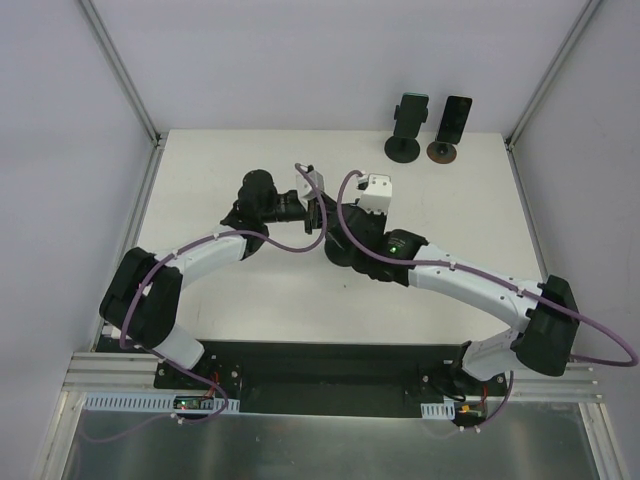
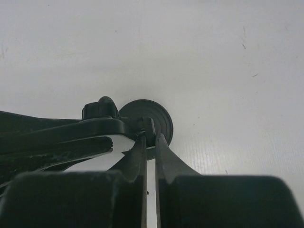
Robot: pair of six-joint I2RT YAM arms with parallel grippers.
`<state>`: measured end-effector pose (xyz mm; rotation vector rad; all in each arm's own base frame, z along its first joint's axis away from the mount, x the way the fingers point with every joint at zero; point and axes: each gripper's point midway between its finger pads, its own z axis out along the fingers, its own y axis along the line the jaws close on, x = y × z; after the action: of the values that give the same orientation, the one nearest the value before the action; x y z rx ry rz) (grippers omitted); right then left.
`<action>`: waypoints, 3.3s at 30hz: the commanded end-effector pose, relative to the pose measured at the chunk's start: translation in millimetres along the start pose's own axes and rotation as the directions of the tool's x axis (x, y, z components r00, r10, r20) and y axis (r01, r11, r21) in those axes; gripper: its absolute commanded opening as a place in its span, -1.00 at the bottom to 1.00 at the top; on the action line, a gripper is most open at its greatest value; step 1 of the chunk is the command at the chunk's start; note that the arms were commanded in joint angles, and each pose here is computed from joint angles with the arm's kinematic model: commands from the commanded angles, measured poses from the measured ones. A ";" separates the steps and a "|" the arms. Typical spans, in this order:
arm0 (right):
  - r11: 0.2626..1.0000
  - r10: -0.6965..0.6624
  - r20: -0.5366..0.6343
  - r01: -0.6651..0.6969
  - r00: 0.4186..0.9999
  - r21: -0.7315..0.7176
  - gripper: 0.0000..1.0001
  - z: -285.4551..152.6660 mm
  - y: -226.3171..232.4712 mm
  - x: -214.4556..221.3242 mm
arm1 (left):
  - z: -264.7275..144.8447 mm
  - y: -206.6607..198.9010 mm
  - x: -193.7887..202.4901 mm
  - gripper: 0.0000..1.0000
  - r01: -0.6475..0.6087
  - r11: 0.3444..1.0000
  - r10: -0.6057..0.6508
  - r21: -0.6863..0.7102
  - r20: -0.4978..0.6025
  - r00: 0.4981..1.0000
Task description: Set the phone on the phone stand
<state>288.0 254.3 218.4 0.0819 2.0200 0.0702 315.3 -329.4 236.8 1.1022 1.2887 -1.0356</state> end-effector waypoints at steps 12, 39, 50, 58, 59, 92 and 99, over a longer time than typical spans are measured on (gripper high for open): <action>0.905 -0.055 0.125 0.102 0.991 -0.413 0.68 -101.9 20.3 -35.3 | -20.1 100.0 -14.1 -1.00 -0.055 0.928 0.059 -0.368 -0.002 0.998; 0.776 -0.098 0.156 0.174 0.983 -0.606 0.93 54.9 98.0 -76.3 | -119.8 98.2 -107.7 0.28 0.235 0.917 -0.160 -0.323 0.244 0.957; 0.805 -0.084 0.210 0.191 0.974 -0.562 0.93 78.3 115.9 -99.6 | -136.1 110.3 -102.9 0.35 0.296 0.892 -0.200 -0.342 0.290 0.936; 0.856 -0.106 0.244 0.213 0.964 -0.470 0.93 89.6 112.9 -103.5 | -141.7 112.7 -100.5 0.35 0.303 0.886 -0.205 -0.351 0.291 0.935; 0.855 -0.115 0.247 0.223 0.962 -0.469 0.93 90.2 113.6 -102.3 | -141.7 112.4 -100.7 0.35 0.302 0.887 -0.204 -0.350 0.291 0.935; 0.718 -0.118 0.266 0.267 0.957 -0.643 0.29 104.1 121.6 -105.4 | -138.9 112.0 -100.7 0.35 0.312 0.897 -0.227 -0.314 0.279 0.933; 0.815 -0.055 0.333 0.235 0.941 -0.529 -0.67 111.5 104.1 -134.8 | -139.2 114.9 -98.9 0.35 0.328 0.888 -0.242 -0.324 0.278 0.930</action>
<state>433.5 354.1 242.6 -0.5569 1.7743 0.5580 398.7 -177.2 325.3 0.4771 1.4527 -1.0607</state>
